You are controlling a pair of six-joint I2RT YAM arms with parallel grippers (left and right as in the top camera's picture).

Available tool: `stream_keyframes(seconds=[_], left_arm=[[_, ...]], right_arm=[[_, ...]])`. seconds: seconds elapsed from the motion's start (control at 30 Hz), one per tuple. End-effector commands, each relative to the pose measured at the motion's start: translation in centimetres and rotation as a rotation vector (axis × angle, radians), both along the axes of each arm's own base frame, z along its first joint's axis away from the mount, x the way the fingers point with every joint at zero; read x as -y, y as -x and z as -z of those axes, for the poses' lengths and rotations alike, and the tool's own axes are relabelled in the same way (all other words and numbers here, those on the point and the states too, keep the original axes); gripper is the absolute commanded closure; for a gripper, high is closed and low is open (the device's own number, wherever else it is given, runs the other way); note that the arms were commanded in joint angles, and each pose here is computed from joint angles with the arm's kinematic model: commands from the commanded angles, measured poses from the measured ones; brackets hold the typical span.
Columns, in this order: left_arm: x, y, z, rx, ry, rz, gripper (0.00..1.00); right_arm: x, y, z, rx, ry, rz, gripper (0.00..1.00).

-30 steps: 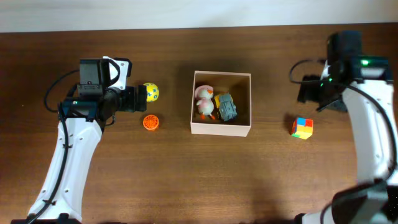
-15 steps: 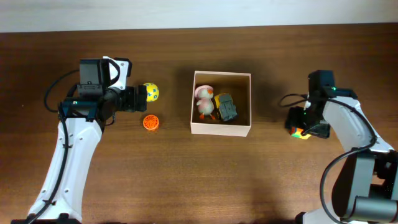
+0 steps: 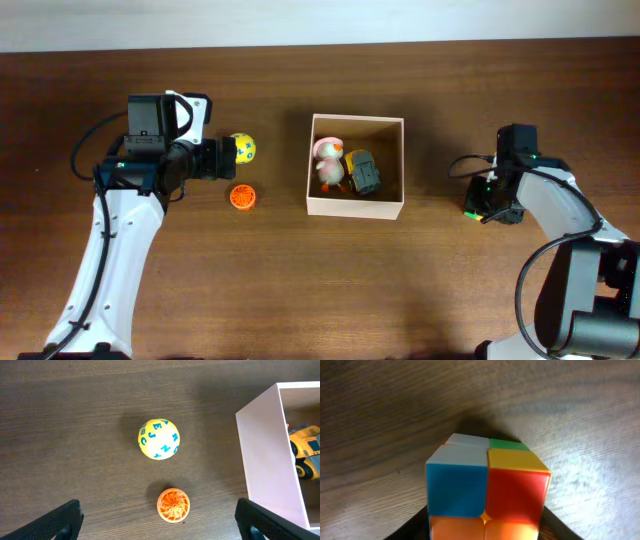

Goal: Pack container
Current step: 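Lower the right gripper onto the puzzle cube and grasp it, then carry the cube into the box and open the right gripper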

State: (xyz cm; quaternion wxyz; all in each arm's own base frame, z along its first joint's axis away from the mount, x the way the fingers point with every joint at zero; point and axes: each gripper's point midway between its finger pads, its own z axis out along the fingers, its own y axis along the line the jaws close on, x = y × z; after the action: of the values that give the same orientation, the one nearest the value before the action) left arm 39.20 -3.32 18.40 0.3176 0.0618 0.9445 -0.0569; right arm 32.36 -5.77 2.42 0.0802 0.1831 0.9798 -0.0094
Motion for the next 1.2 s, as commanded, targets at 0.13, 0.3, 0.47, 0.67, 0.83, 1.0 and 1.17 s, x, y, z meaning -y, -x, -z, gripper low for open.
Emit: stream_keyframes(seconds=[0.13,0.3,0.47,0.67,0.83,1.0,1.17], left_arm=[[0.1,-0.4,-0.6,0.013,0.006,-0.006,0.01],[0.1,-0.4,-0.6,0.013,0.006,-0.006,0.01],[0.1,-0.4,-0.6,0.013,0.006,-0.006,0.01],[0.1,-0.4,-0.6,0.013,0.006,-0.006,0.01],[0.1,-0.4,-0.6,0.013,0.006,-0.006,0.01],[0.1,-0.4,-0.6,0.013,0.006,-0.006,0.01],[0.1,-0.4,-0.6,0.013,0.006,-0.006,0.01]], right_arm=[[0.1,-0.6,-0.7,0.024,-0.008,0.003,0.64],[-0.7,-1.9,-5.4,0.09,-0.023,-0.018,0.64],[-4.0,-3.0,-14.6,0.224,-0.012,-0.118,0.64],[-11.4,-2.3,-23.3,0.402,-0.049,-0.288,0.65],[-16.8,-0.8,-21.9,0.361,-0.089,-0.394,0.65],[-19.9,-1.1,-16.5,0.267,-0.087,-0.468,0.65],[-20.8,-1.9,-10.8,0.154,-0.081,-0.435,0.65]])
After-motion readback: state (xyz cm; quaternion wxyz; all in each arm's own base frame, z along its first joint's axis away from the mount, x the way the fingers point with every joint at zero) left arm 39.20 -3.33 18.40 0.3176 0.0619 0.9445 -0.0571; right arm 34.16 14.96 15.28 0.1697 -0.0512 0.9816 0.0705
